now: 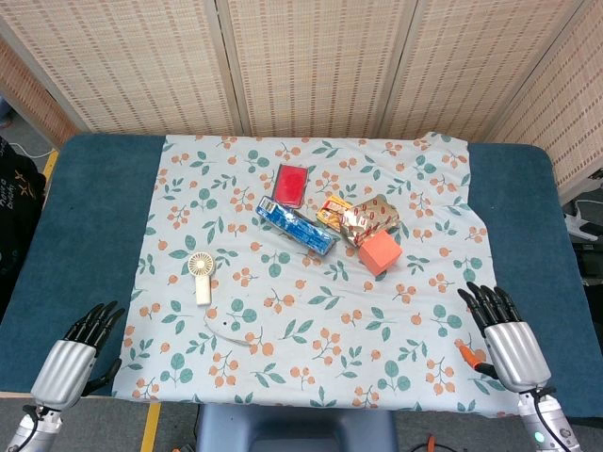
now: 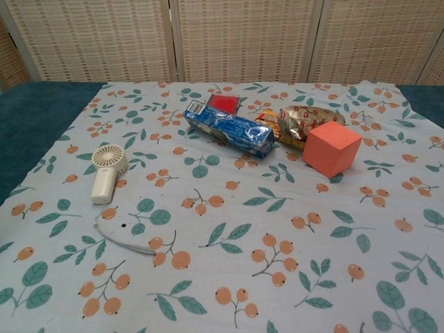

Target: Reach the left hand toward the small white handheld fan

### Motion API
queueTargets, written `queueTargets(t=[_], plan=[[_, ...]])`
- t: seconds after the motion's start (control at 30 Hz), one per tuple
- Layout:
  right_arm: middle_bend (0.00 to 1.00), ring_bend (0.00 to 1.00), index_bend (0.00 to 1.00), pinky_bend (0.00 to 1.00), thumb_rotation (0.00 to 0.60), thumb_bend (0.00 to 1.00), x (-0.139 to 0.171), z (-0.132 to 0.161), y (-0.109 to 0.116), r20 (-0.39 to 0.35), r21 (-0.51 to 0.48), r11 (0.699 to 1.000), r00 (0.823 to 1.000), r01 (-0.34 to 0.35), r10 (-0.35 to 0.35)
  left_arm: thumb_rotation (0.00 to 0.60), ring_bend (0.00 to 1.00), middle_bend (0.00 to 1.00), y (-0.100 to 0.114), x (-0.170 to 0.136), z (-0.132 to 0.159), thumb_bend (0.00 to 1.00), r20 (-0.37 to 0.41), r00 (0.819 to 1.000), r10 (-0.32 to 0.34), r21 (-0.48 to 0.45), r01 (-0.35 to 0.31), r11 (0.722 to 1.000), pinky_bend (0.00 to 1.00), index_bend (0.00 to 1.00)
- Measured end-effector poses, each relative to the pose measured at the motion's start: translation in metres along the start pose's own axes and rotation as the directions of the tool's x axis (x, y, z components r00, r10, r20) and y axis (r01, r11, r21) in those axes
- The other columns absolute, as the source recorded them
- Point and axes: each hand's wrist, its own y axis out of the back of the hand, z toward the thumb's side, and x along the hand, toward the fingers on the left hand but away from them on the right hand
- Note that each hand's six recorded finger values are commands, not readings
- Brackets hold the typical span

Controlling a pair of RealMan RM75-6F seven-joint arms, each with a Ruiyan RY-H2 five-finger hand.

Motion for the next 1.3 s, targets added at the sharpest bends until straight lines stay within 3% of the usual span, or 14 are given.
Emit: queueTargets(t=[0.13, 0.27, 0.33, 0.37, 0.43, 0.5, 0.57, 0.73, 0.9, 1.3], plan=[[0.0, 0.0, 0.0, 0.0, 0.6, 0.16, 0.001, -0.003, 0.002, 0.01, 0.001, 1.0, 1.0, 0.005, -0.005, 0.6, 0.0, 0.0, -0.008, 0.004, 0.003, 0.38, 0.008, 1.0, -0.028, 0.002, 0.028, 1.0, 0.2, 0.0], [0.0, 0.0, 0.0, 0.0, 0.6, 0.16, 0.0, -0.005, 0.006, 0.02, 0.003, 1.0, 1.0, 0.021, -0.021, 0.6, 0.01, 0.03, -0.02, 0.016, 0.011, 0.48, 0.038, 0.998, -0.053, -0.001, 0.053, 0.999, 0.28, 0.0], [0.0, 0.0, 0.0, 0.0, 0.6, 0.16, 0.0, -0.005, 0.006, 0.02, 0.005, 1.0, 1.0, 0.023, -0.023, 0.6, 0.1, 0.15, -0.028, 0.024, 0.016, 0.58, 0.057, 0.996, -0.07, -0.003, 0.071, 0.997, 0.33, 0.0], [0.0, 0.0, 0.0, 0.0, 0.6, 0.16, 0.0, -0.006, 0.005, 0.022, 0.006, 1.0, 1.0, 0.02, -0.021, 0.6, 0.21, 0.28, -0.031, 0.028, 0.018, 0.64, 0.062, 0.995, -0.08, -0.003, 0.08, 0.997, 0.36, 0.0], [0.0, 0.0, 0.0, 0.0, 0.6, 0.16, 0.0, -0.007, 0.004, 0.027, 0.008, 1.0, 0.999, 0.016, -0.017, 0.6, 0.34, 0.42, -0.04, 0.038, 0.021, 0.69, 0.069, 0.992, -0.106, 0.001, 0.106, 0.994, 0.42, 0.0], [0.0, 0.0, 0.0, 0.0, 0.6, 0.16, -0.001, -0.007, 0.002, 0.027, 0.011, 1.0, 1.0, 0.014, -0.014, 0.6, 0.49, 0.59, -0.049, 0.05, 0.024, 0.74, 0.069, 0.989, -0.134, 0.002, 0.134, 0.991, 0.55, 0.0], [0.0, 0.0, 0.0, 0.0, 0.6, 0.16, -0.002, -0.008, 0.0, 0.028, 0.013, 1.0, 1.0, 0.006, -0.006, 0.6, 0.6, 0.71, -0.057, 0.064, 0.027, 0.8, 0.067, 0.986, -0.154, 0.003, 0.154, 0.988, 0.67, 0.0], [0.0, 0.0, 0.0, 0.0, 0.6, 0.16, -0.004, -0.012, -0.004, 0.043, 0.023, 1.0, 0.999, -0.005, 0.004, 0.6, 0.76, 0.88, -0.074, 0.099, 0.033, 0.96, 0.061, 0.983, -0.173, 0.034, 0.171, 0.985, 0.82, 0.0], [0.0, 0.0, 0.0, 0.0, 0.6, 0.16, -0.006, -0.015, -0.006, 0.054, 0.031, 1.0, 0.999, -0.006, 0.005, 0.6, 0.81, 0.94, -0.084, 0.12, 0.032, 0.99, 0.051, 0.981, -0.186, 0.067, 0.182, 0.981, 0.86, 0.0], [0.0, 0.0, 0.0, 0.0, 0.6, 0.16, -0.008, -0.018, -0.01, 0.069, 0.039, 0.999, 0.998, -0.016, 0.013, 0.6, 0.82, 0.95, -0.092, 0.143, 0.027, 1.0, 0.034, 0.981, -0.19, 0.082, 0.187, 0.979, 0.87, 0.0]])
